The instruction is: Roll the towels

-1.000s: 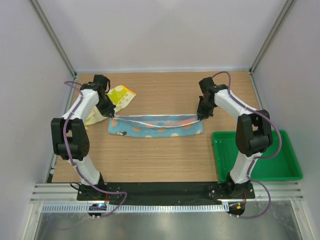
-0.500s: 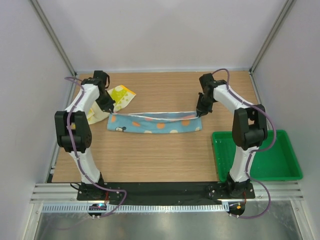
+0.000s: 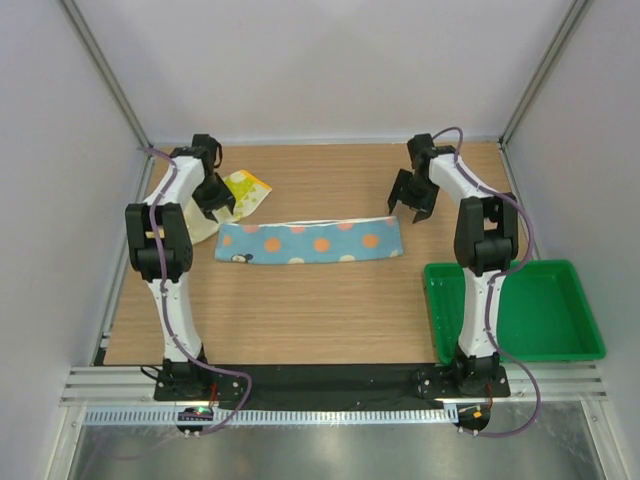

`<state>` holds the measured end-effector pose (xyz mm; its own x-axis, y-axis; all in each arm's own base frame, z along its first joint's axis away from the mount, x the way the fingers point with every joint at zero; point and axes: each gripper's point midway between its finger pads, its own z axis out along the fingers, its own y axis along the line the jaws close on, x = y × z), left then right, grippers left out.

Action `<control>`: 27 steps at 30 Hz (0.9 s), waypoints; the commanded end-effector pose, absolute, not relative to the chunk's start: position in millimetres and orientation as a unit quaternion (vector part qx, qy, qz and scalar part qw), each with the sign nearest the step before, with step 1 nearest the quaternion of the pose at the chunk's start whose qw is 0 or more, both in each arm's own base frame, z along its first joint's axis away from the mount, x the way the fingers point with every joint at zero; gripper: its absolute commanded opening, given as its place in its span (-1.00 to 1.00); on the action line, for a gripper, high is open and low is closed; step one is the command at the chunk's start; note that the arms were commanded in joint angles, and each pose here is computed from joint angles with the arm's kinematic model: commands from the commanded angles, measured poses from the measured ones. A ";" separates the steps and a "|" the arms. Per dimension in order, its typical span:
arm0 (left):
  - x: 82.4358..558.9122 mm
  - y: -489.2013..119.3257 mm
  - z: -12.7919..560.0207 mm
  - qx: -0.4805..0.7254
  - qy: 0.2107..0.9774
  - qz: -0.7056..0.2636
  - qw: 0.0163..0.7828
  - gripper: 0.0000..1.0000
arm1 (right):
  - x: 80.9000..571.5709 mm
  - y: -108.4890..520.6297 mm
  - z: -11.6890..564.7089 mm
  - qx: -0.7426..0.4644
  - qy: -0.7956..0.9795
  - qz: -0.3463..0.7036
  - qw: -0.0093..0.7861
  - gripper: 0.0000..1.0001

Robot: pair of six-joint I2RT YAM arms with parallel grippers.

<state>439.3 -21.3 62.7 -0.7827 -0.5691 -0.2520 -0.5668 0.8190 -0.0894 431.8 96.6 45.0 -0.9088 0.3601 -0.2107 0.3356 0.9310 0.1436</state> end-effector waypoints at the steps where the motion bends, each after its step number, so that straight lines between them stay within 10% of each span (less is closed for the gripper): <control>1: 454.7 -9.2 88.8 -0.315 0.935 0.000 0.162 0.02 | 464.1 75.9 85.4 0.205 0.963 0.058 0.166 0.47; 4: 454.8 -2.1 115.1 -0.312 0.930 0.010 0.194 0.53 | 475.1 53.6 122.5 0.215 0.951 0.028 0.222 0.64; 11: 419.5 -6.5 153.8 -0.290 0.924 -0.005 0.249 0.37 | 431.3 110.2 151.3 0.127 0.942 0.140 0.279 0.60; 14: 394.9 -31.1 140.2 -0.262 0.933 -0.050 0.242 0.23 | 391.4 196.5 156.3 0.022 0.930 0.257 0.263 0.29; 19: 365.4 -71.8 117.8 -0.226 0.942 -0.125 0.214 0.06 | 346.1 311.1 147.9 -0.060 0.888 0.419 0.181 -0.92; 27: 342.6 -87.5 72.6 -0.214 0.956 -0.119 0.163 -0.03 | 295.0 410.5 119.7 -0.178 0.840 0.509 0.057 -0.98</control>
